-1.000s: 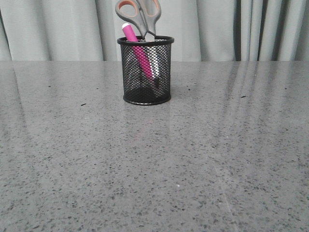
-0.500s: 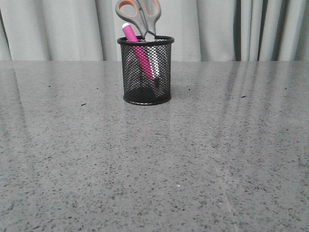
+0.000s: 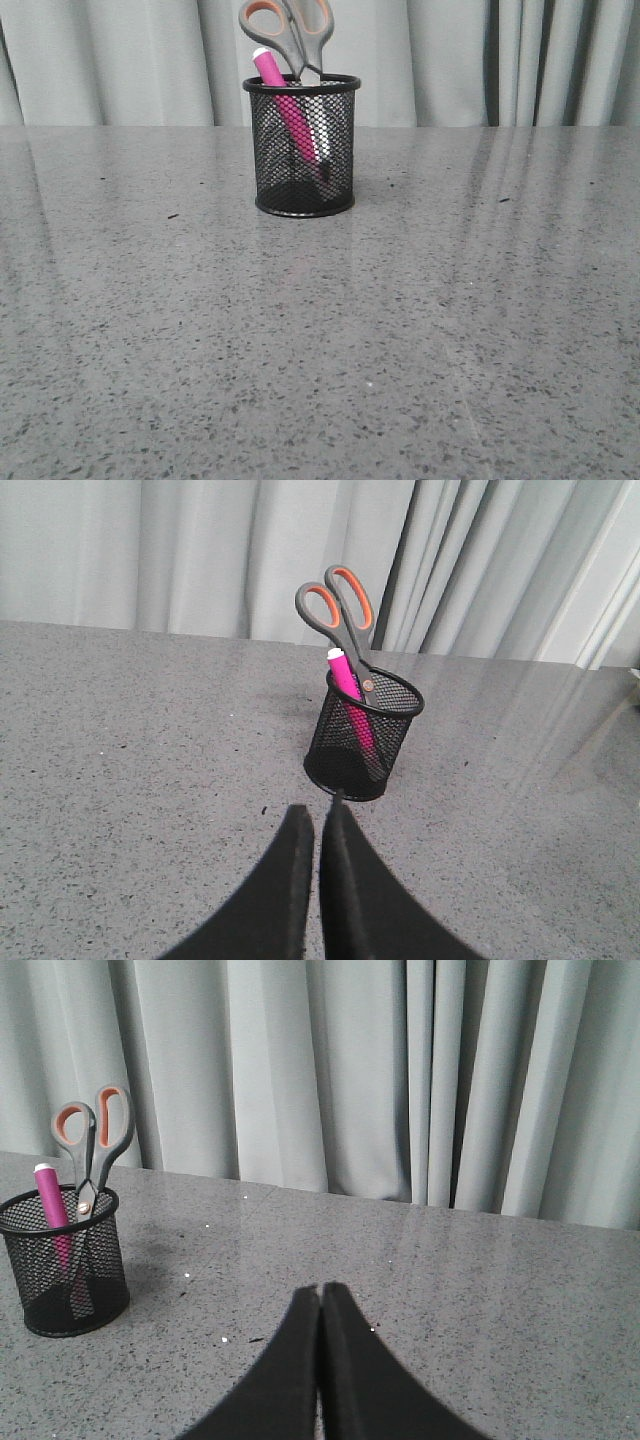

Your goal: Put pen and scissors into bin

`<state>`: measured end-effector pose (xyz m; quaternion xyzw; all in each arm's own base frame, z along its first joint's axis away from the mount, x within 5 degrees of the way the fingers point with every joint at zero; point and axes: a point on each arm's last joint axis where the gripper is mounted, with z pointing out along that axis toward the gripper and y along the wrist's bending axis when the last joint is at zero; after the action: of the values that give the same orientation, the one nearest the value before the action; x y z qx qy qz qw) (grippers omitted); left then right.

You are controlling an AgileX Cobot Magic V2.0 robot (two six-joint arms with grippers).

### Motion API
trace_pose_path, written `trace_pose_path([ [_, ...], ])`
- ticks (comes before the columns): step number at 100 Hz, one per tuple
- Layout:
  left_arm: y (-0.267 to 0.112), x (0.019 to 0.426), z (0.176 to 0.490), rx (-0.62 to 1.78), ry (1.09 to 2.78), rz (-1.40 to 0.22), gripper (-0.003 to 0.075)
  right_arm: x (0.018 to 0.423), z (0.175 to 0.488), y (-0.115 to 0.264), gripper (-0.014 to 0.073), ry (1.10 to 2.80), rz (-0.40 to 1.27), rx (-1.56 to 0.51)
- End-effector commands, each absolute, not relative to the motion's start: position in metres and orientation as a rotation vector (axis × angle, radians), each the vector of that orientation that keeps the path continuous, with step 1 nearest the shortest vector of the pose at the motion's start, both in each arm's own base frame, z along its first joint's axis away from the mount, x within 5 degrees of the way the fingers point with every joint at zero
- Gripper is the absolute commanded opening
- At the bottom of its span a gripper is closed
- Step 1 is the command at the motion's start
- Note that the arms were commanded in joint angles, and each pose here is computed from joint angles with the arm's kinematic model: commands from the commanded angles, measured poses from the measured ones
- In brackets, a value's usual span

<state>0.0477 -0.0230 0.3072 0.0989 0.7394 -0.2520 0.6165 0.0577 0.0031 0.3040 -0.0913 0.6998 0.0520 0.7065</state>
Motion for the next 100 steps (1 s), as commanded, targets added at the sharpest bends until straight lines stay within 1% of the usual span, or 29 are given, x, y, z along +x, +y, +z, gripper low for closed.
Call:
trace_pose_path([
  [1,-0.026,0.049,0.313,0.225,1.634,-0.613,-0.0020,0.057,0.315,0.006,-0.0073,1.496,0.124,-0.231],
  [10,-0.025,0.050,0.301,0.222,1.656,-0.589,-0.0020,0.057,0.315,0.006,-0.0073,1.496,0.124,-0.231],
  [16,-0.021,0.049,0.293,0.233,1.638,-0.519,-0.0020,0.057,0.315,0.006,-0.0073,1.496,0.124,-0.231],
  [28,-0.015,0.046,0.270,0.178,1.620,-0.452,-0.0020,0.057,0.315,0.006,-0.0073,1.496,0.124,-0.231],
  [41,-0.016,0.045,0.250,0.199,1.491,-0.358,-0.0020,0.057,0.315,0.006,-0.0073,1.496,0.124,-0.231],
  [48,-0.015,0.047,0.237,0.180,1.463,-0.313,-0.0020,0.057,0.315,0.006,-0.0073,1.496,0.124,-0.231],
  [65,-0.009,0.052,0.210,0.044,1.540,-0.238,-0.0020,0.057,0.315,0.006,-0.0073,1.496,0.124,-0.231],
  [78,-0.006,0.053,0.196,-0.019,1.667,-0.173,-0.0020,0.057,0.315,0.006,-0.0073,1.496,0.124,-0.231],
  [88,-0.005,0.052,0.183,-0.043,1.765,-0.157,-0.0020,0.057,0.315,0.006,-0.0073,1.495,0.125,-0.231],
  [100,-0.005,0.053,0.179,-0.059,1.777,-0.174,-0.0020,0.057,0.315,0.006,-0.0073,1.495,0.125,-0.231],
])
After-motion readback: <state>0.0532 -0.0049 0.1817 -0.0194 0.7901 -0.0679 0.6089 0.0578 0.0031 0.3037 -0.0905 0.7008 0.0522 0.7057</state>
